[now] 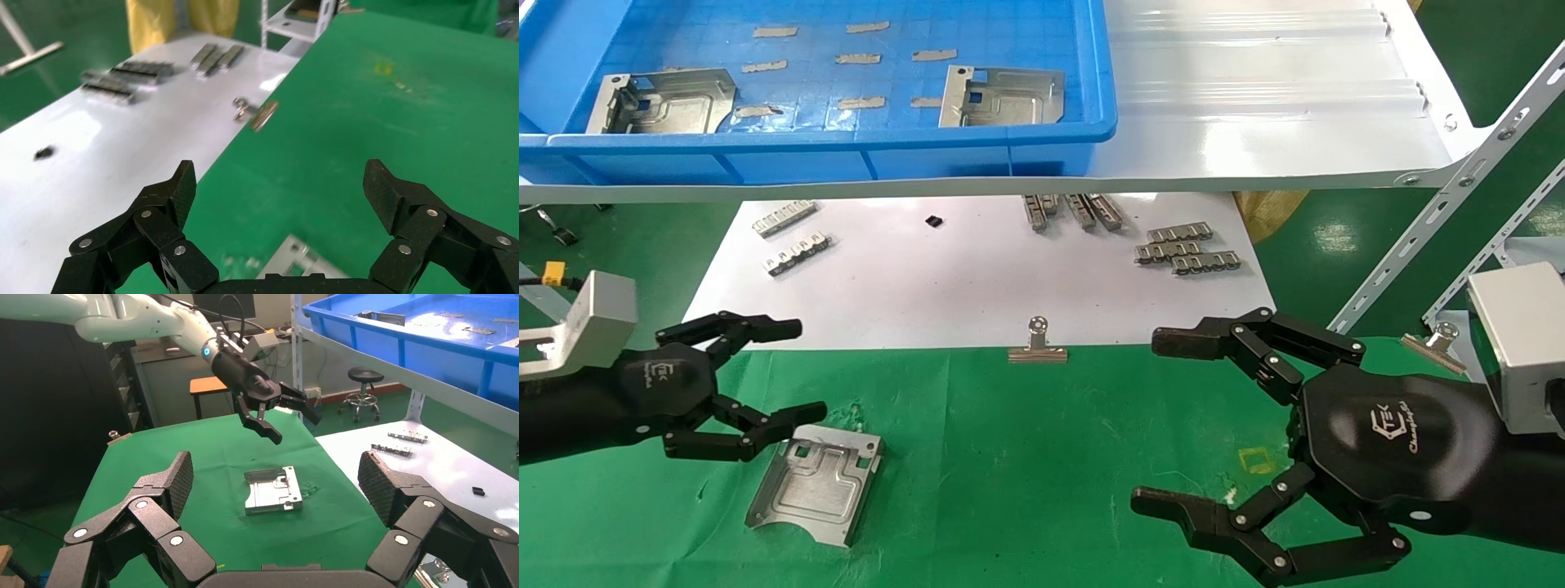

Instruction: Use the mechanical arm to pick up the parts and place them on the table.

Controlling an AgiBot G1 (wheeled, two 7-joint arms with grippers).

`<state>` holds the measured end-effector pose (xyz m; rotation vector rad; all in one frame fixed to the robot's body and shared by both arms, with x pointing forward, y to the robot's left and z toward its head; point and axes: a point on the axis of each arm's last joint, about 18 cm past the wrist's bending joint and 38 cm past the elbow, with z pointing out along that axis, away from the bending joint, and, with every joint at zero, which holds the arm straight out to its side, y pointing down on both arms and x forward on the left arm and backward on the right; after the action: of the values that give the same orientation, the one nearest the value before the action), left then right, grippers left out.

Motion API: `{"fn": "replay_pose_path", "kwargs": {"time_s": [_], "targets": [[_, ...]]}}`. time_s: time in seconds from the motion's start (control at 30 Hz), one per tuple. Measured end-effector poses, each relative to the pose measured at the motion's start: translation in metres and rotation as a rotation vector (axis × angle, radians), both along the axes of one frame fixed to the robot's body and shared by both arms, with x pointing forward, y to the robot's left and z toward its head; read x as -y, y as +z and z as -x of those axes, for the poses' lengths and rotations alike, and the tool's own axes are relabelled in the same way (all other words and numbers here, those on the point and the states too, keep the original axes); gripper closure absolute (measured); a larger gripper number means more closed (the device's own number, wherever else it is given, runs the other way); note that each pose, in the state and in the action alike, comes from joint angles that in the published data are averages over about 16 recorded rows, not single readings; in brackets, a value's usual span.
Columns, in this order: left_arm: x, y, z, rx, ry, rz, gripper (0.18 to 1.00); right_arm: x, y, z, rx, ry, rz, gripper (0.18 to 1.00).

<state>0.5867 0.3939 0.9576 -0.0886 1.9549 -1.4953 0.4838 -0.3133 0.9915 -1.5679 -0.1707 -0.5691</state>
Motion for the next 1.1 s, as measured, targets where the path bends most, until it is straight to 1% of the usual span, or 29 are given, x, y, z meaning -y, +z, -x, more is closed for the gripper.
{"fn": "replay_pose_path", "kwargs": {"time_s": [0.53, 1.1], "targets": [[0.034, 0.012, 0.023, 0.023, -0.122, 0.057, 0.183, 0.0, 0.0, 0.0, 0.0, 0.0, 0.0, 0.178], [0.065, 0.025, 0.061, 0.044, -0.244, 0.092, 0.183, 0.0, 0.0, 0.0, 0.0, 0.0, 0.0, 0.178]]}}
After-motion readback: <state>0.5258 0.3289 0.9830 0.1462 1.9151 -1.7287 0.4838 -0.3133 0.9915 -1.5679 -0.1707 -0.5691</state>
